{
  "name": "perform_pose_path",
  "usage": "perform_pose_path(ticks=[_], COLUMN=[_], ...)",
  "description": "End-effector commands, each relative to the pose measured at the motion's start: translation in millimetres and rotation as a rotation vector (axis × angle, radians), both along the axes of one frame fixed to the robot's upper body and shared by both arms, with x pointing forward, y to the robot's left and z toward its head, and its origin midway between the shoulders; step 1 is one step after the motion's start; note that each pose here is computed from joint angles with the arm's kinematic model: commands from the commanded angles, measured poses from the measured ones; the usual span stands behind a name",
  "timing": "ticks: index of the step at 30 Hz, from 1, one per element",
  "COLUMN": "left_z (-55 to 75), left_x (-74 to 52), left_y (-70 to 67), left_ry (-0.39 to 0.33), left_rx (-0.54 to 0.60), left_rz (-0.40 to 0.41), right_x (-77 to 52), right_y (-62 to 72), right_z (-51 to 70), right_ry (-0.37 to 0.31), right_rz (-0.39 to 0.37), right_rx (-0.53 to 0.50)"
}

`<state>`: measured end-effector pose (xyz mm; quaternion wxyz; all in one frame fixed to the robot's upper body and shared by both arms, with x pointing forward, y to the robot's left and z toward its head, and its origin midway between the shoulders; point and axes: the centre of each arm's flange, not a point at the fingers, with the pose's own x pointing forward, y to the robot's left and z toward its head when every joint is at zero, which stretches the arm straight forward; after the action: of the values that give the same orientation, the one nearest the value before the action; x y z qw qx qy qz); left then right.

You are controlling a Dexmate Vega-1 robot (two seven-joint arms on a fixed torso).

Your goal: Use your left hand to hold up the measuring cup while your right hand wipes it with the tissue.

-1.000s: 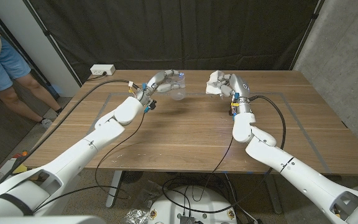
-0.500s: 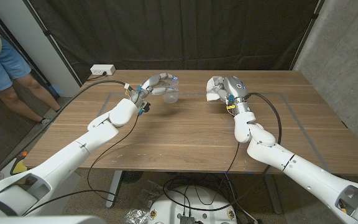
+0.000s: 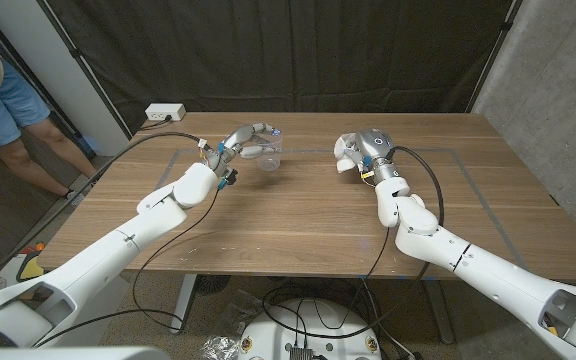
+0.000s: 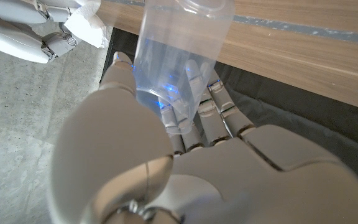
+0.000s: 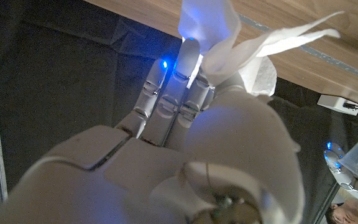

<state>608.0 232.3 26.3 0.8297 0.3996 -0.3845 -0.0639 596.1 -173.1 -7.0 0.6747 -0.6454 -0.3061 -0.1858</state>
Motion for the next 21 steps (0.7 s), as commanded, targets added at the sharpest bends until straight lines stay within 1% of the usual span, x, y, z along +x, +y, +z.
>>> perform_pose_path(ticks=[1,4,8,10,16,21], left_z=[-10.6,-13.3,-17.1,-18.1,-19.5,-19.2], left_x=[10.7,13.7,18.2,19.4,22.7,24.6], left_y=[3.5,4.5,5.1,5.2,4.6,3.5], left_ry=[0.018,0.024,0.04,0.042,0.056,0.073], left_rx=[-0.003,-0.006,-0.009,-0.006,0.004,0.015], left_rz=[0.009,0.017,0.021,0.027,0.036,0.045], right_x=[11.0,13.9,17.9,19.6,21.1,22.6], right_y=[-1.5,-1.8,-1.7,-1.6,-1.3,-1.5], right_z=[-2.8,-2.2,-0.1,0.9,3.3,5.6], right_ry=[0.102,0.139,0.21,0.234,0.271,0.315], right_rz=[-0.073,-0.075,-0.08,-0.083,-0.088,-0.091], right_rx=[-0.031,-0.033,-0.041,-0.046,-0.06,-0.075])
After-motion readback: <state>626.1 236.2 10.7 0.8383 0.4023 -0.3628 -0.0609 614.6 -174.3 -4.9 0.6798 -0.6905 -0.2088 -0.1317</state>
